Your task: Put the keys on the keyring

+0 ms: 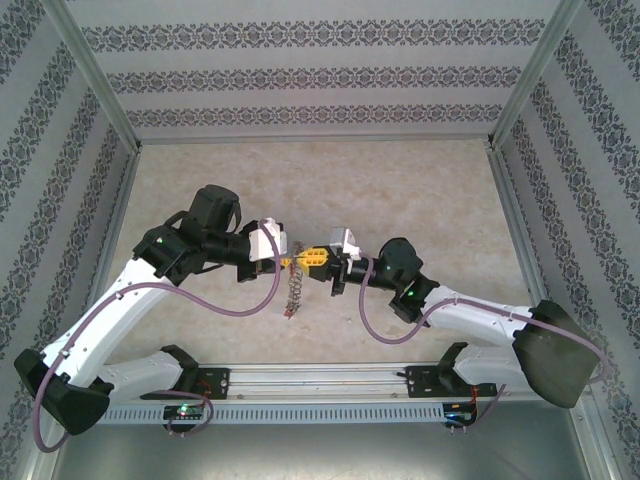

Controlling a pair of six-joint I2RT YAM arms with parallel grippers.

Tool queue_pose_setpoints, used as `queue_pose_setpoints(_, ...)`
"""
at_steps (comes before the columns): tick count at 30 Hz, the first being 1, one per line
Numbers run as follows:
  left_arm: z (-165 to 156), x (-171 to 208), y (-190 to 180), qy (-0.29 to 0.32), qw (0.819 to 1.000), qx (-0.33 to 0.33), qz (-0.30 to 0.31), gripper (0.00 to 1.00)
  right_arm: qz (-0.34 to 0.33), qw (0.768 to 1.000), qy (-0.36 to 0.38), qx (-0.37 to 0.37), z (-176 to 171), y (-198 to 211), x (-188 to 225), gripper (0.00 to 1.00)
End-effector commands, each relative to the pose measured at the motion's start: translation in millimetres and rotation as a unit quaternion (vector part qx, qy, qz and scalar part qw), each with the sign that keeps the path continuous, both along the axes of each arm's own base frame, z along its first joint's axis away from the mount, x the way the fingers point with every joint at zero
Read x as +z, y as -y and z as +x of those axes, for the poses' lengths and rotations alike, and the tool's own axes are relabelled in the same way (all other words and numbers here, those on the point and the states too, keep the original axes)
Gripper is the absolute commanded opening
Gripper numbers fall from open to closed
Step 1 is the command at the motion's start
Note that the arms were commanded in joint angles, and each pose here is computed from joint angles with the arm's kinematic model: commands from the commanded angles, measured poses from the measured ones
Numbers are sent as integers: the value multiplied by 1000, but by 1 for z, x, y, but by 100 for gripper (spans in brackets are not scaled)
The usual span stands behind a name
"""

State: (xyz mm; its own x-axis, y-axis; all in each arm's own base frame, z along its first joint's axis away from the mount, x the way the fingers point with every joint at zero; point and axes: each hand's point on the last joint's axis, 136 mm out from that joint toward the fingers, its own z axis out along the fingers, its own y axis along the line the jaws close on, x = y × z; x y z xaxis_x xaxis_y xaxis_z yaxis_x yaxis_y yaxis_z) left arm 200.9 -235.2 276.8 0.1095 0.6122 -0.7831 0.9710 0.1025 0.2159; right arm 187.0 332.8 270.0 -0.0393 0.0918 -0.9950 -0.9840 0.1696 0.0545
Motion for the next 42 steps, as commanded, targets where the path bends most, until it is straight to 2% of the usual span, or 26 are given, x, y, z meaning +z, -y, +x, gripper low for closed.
queue_pose_setpoints(1, -15, 7, 0, 7, 999, -42, -4, 11, 64, 997, 42, 8, -3, 2, 47, 0)
queue_pose_setpoints(3, -17, 3, -3, 8, 999, -48, 5, 13, 68, 997, 41, 10, -5, 3, 48, 0)
queue_pose_setpoints(5, -15, -2, -5, 12, 999, -42, 16, 27, 69, 997, 41, 10, -6, 3, 48, 0)
queue_pose_setpoints(11, -4, -3, -5, 29, 999, -23, 17, 29, 68, 997, 38, 16, -9, 2, 47, 0)
queue_pose_setpoints(14, -2, 2, -1, 30, 999, -26, 7, 26, 73, 997, 34, 15, -7, 1, 47, 0)
queue_pose_setpoints(18, -3, 2, 0, 29, 999, -33, 7, 9, 79, 996, 33, 15, -8, 1, 48, 0)
queue_pose_setpoints(20, -4, -1, -2, 26, 999, -31, 12, 6, 81, 996, 34, 11, -7, 1, 49, 0)
queue_pose_setpoints(30, 2, -5, -5, 29, 999, -9, 18, 1, 83, 996, 30, 18, -9, -3, 50, 0)
queue_pose_setpoints(36, -2, -3, -6, 32, 999, -9, 10, 8, 85, 996, 33, -1, -4, -1, 52, 0)
queue_pose_setpoints(42, -7, 2, -5, 34, 999, -13, -7, 0, 76, 996, 31, -20, 2, 0, 46, 0)
